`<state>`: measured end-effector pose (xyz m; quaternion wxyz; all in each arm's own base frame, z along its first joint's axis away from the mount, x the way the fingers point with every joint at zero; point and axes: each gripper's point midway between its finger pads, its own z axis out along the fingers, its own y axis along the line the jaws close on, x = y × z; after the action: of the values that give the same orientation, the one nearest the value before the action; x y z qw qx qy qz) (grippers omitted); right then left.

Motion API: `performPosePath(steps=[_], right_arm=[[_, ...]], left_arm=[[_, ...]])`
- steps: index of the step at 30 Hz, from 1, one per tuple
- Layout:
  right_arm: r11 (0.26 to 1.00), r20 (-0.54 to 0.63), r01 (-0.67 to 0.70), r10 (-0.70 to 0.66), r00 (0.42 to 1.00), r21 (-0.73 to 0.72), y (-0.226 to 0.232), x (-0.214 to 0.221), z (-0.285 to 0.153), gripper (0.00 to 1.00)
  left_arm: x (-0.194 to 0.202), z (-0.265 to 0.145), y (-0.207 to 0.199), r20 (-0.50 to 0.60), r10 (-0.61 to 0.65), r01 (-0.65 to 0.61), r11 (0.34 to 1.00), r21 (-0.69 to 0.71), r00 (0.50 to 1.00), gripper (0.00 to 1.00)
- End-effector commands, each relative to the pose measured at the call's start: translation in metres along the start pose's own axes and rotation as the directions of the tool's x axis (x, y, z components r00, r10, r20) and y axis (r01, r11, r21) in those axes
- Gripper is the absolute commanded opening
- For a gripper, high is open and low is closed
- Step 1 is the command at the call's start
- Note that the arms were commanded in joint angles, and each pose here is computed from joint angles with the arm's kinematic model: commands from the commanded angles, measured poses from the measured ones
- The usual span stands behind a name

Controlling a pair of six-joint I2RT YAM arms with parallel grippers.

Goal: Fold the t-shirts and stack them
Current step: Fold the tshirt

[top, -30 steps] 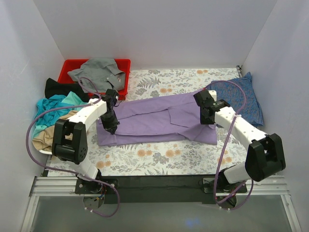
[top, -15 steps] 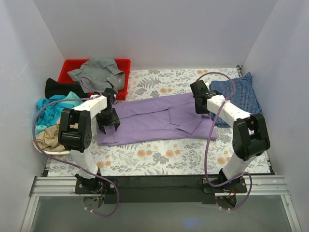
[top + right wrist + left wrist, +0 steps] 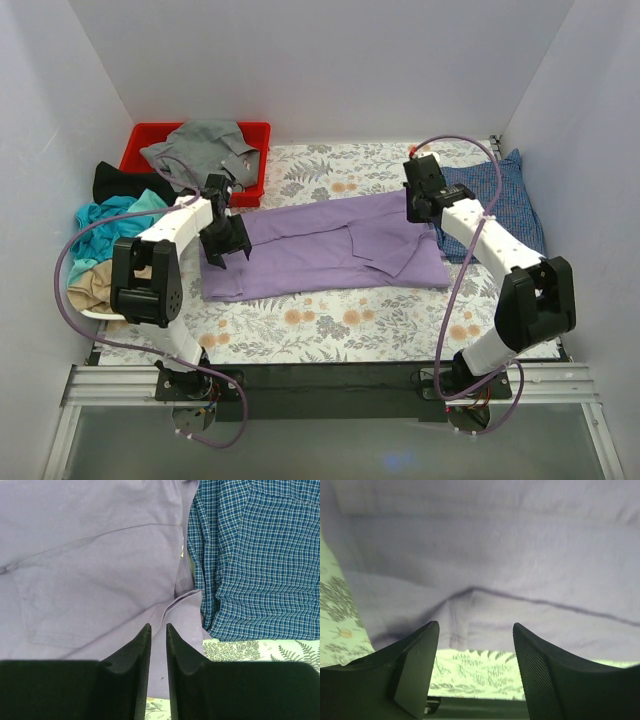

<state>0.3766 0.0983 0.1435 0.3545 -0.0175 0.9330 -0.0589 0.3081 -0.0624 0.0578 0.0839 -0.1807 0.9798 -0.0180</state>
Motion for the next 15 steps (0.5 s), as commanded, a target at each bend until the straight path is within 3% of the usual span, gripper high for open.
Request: performPosePath(steps=[1, 15], right_arm=[[1.000, -0.008, -0.020, 0.019, 1.000, -0.020, -0.002, 0.008, -0.009, 0.24], [0.998, -0.045, -0.036, 0.034, 0.998, -0.043, -0.002, 0.034, -0.014, 0.24]], left_arm=[[0.031, -0.013, -0.013, -0.077, 0.040, -0.031, 0.992, 0.122, 0.996, 0.59], [0.055, 0.011, 0.036, -0.074, 0.036, -0.047, 0.985, -0.164, 0.997, 0.56]])
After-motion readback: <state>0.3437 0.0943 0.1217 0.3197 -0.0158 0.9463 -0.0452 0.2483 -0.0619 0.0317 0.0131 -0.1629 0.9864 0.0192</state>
